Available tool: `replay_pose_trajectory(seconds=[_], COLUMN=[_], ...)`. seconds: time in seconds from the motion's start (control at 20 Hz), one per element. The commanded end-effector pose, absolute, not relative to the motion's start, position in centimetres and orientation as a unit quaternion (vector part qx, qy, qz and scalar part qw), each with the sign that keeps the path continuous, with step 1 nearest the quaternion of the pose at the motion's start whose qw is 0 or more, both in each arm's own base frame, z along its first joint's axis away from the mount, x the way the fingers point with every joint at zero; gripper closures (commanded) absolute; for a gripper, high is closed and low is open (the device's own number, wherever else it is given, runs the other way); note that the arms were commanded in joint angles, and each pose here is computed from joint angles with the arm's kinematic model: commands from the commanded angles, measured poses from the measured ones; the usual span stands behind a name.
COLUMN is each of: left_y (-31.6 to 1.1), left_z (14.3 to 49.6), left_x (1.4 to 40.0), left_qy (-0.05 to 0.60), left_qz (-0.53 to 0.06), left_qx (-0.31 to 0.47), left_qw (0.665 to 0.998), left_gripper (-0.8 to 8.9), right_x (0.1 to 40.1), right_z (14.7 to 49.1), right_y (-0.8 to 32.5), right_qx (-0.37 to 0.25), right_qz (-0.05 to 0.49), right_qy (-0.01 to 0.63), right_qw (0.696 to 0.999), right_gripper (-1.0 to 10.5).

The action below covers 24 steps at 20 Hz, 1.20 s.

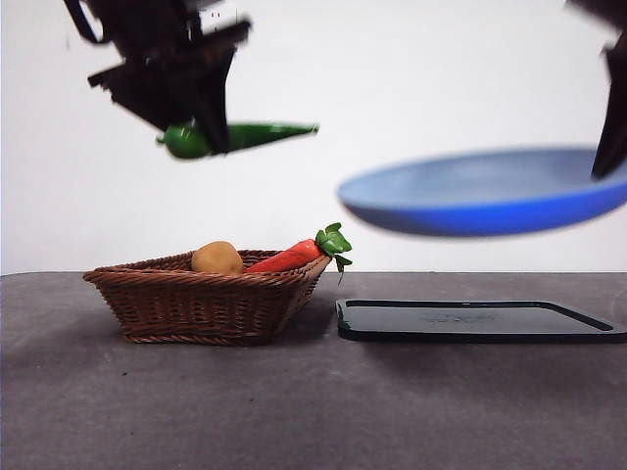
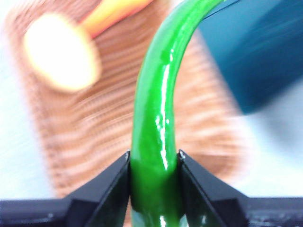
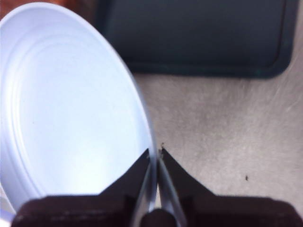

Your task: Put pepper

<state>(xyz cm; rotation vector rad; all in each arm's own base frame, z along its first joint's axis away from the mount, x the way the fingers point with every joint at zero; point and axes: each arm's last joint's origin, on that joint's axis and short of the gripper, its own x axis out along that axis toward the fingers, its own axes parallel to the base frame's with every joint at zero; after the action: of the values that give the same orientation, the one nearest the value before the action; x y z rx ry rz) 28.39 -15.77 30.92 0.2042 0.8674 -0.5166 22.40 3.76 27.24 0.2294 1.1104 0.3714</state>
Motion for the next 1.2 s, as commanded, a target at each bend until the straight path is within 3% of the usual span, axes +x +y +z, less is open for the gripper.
replay_pose_trajectory(seconds=[0.05, 0.2, 0.5, 0.8, 1.0, 1.2], left_y=[-17.0, -18.9, -23.5, -25.8, -26.0, -26.0], left_z=[31.4, 30.9, 28.0, 24.1, 23.9, 23.9], left_x=[27.8, 26.7, 25.2, 25.6, 25.7, 25.7], left_qy=[0.419, 0.434, 0.464, 0.501, 0.501, 0.502], left_qz=[-0.288, -0.348, -0.393, -0.369, -0.370, -0.370], left_qx=[0.075, 0.067, 0.115, 0.158, 0.159, 0.158], left_qw=[0.858, 0.828, 0.786, 0.766, 0.766, 0.766], left_gripper=[6.79, 6.79, 6.79, 6.79, 6.71, 5.62], right_x=[24.3, 25.8, 26.1, 25.9, 25.8, 25.8], right_z=[25.8, 23.9, 23.6, 23.5, 23.5, 23.5], right_y=[4.8, 6.3, 8.3, 8.5, 8.5, 8.5], right_qx=[0.123, 0.142, 0.177, 0.173, 0.169, 0.166], right_qz=[0.173, 0.179, 0.218, 0.218, 0.221, 0.223], right_qy=[0.549, 0.576, 0.574, 0.583, 0.583, 0.583], right_qw=[0.808, 0.785, 0.769, 0.763, 0.763, 0.764], right_gripper=[9.4, 9.4, 9.4, 9.4, 9.4, 9.4])
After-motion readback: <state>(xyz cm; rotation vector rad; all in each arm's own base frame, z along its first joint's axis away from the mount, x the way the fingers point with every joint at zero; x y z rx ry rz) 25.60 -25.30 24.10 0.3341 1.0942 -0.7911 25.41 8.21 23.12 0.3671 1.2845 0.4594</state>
